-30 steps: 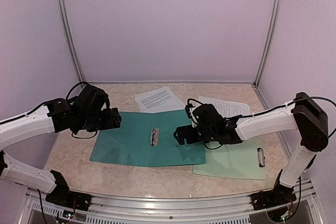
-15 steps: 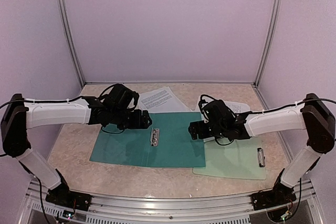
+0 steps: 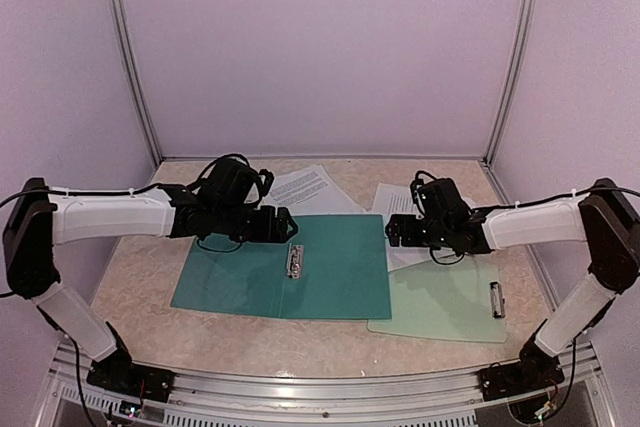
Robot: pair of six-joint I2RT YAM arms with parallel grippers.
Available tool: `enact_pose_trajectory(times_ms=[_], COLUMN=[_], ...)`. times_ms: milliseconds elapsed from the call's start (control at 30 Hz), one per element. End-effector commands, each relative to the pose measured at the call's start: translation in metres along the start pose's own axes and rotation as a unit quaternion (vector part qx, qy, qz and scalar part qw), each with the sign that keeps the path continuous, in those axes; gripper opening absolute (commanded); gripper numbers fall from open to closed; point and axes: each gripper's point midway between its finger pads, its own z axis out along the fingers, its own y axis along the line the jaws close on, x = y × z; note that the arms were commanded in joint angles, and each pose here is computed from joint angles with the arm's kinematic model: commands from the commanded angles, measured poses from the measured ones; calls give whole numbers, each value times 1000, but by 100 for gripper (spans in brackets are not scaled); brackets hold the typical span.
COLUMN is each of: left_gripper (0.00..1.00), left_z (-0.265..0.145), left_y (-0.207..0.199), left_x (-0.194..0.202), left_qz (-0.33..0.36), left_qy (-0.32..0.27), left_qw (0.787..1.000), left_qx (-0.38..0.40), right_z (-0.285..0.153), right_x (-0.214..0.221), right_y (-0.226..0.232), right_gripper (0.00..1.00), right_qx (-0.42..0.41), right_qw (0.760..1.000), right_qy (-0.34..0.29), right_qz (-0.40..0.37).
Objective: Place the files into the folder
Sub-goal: Pick up the file from the center of the board.
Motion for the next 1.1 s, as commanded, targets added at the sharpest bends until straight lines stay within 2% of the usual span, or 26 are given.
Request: enact_pose_trajectory(times_ms=[0, 300, 400, 733, 1067], left_gripper=[83, 83, 83, 83, 82], left_z=[11, 40, 49, 63, 62], left_y=[-33, -90, -103, -103, -107], left_x=[-6, -19, -24, -9, -7], left_qz=[25, 78, 79, 75, 75], left_qy=[-8, 10, 15, 33, 35], left_qw=[998, 991, 989, 988, 987], left_qx=[55, 106, 122, 128, 137], right_z=[-19, -50, -56, -70, -62], right_x=[-4, 3, 11, 28, 33], right_y=[-13, -83, -111, -168, -185], right_gripper=[89, 91, 90, 85, 79], right_qx=[-8, 80, 100, 101, 86], right_qw=[996, 977, 970, 952, 943], right_qy=[-36, -77, -74, -66, -59], right_qz=[86, 184, 208, 282, 315])
